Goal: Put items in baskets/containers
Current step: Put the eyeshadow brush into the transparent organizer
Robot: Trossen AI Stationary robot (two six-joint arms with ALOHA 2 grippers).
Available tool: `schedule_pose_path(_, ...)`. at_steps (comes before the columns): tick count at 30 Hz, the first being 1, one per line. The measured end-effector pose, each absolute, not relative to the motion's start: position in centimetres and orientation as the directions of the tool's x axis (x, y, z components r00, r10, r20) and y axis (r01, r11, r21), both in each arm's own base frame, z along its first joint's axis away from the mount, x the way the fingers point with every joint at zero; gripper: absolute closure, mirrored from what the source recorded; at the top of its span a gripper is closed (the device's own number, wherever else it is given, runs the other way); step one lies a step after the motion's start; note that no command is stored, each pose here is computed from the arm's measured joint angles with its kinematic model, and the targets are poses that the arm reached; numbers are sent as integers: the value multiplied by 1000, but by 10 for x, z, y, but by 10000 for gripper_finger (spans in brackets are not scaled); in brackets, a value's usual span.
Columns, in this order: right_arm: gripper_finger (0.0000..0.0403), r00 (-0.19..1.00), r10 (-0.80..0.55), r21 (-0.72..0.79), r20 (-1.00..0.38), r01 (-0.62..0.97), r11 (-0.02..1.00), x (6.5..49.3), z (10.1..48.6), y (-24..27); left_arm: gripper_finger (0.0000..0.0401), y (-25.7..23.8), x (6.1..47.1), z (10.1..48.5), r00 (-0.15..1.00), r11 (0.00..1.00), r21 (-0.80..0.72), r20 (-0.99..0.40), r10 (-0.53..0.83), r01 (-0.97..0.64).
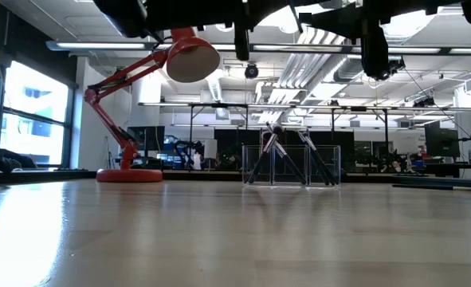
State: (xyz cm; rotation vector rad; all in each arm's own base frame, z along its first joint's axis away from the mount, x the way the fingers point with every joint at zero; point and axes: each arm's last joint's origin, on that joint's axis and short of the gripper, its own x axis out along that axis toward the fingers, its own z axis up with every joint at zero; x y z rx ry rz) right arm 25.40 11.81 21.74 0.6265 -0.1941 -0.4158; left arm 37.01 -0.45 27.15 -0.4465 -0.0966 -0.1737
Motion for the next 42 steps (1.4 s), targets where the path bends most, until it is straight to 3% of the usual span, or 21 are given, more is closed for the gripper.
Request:
schedule_pose_path(6, 281, 866, -498, 549, 35, 400, 734, 248, 220, 120, 389, 10, 370, 265, 987, 897, -413, 61, -147, 159)
schedule_pose_path(11, 308, 819, -572, 441, -42, 529, 725, 233, 223, 116, 389, 16, 370, 263, 993, 926, -360, 41, -109, 116)
schedule_pose_path(17, 394, 818, -467, 363, -336, 571, 737, 209, 209, 88, 389, 26, 370, 262, 999, 972, -233, 36, 30, -21)
schedule_pose_path(20, 385, 751, -469, 294, -465, 630, 718, 197, 202, 72, 389, 35, 370, 260, 996, 982, -171, 19, 83, -79)
schedule_pose_path(24, 389, 694, -478, 184, -539, 651, 737, 191, 199, 55, 389, 50, 368, 258, 979, 975, -95, -8, 203, -203)
schedule_pose_path(28, 399, 719, -436, 179, -540, 605, 775, 189, 178, 38, 389, 72, 367, 249, 941, 939, -68, -42, 335, -337)
schedule_pose_path(36, 399, 901, -238, 469, -363, 398, 788, 171, 134, 11, 389, 100, 375, 209, 870, 870, -89, -145, 471, -485)
schedule_pose_path(42, 401, 943, -156, 541, -295, 300, 786, 159, 125, 5, 389, 103, 380, 188, 841, 847, -80, -195, 504, -526)
